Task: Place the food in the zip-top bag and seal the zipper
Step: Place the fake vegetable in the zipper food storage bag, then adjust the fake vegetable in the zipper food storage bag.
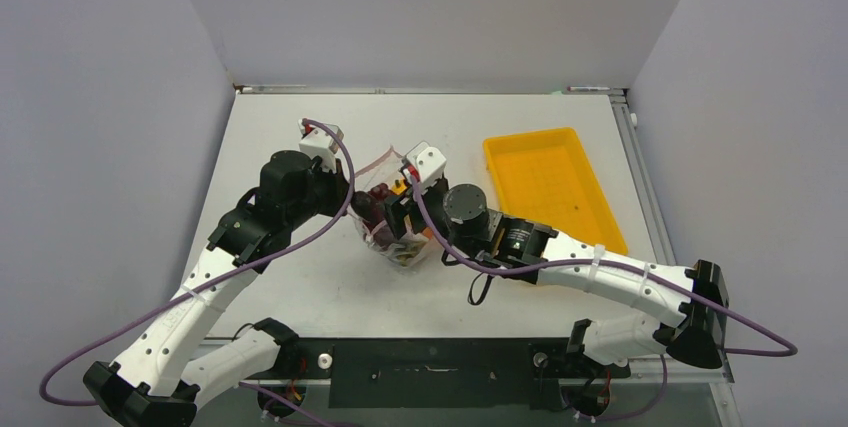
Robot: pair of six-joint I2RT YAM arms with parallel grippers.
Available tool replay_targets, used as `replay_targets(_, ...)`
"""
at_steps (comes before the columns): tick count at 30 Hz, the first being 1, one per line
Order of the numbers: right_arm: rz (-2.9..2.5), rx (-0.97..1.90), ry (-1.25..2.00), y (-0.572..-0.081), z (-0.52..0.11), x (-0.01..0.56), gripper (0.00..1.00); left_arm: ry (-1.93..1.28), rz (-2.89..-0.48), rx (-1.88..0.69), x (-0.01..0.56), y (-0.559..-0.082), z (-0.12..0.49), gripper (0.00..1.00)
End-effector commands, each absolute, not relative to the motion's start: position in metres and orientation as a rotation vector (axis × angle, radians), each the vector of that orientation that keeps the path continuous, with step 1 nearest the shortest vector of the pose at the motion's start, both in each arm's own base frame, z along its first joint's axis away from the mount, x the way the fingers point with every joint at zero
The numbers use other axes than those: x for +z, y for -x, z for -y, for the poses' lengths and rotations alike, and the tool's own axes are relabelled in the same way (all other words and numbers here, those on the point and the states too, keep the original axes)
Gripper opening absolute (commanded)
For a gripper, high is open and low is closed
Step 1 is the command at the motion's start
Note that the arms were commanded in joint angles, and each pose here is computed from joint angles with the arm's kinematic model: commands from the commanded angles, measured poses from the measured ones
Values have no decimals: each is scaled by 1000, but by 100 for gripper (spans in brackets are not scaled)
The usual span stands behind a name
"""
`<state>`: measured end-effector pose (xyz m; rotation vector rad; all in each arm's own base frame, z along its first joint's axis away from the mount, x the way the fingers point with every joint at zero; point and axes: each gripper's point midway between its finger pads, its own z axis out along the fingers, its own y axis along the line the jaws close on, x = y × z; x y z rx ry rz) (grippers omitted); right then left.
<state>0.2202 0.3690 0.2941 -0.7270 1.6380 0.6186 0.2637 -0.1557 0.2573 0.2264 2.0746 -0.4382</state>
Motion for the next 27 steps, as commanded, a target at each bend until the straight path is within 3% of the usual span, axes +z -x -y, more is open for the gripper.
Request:
replay_targets(1, -1542, 667, 622, -224, -371, 354, 63, -216, -2022, -445, 269, -271, 157, 0)
replay_targets(13, -1588, 706, 742, -218, -406, 358, 51, -216, -2017, -450, 271, -270, 157, 0)
replay_targets(27, -1713, 614, 780, -234, -420, 315, 48, -215, -2017, -449, 271, -270, 157, 0)
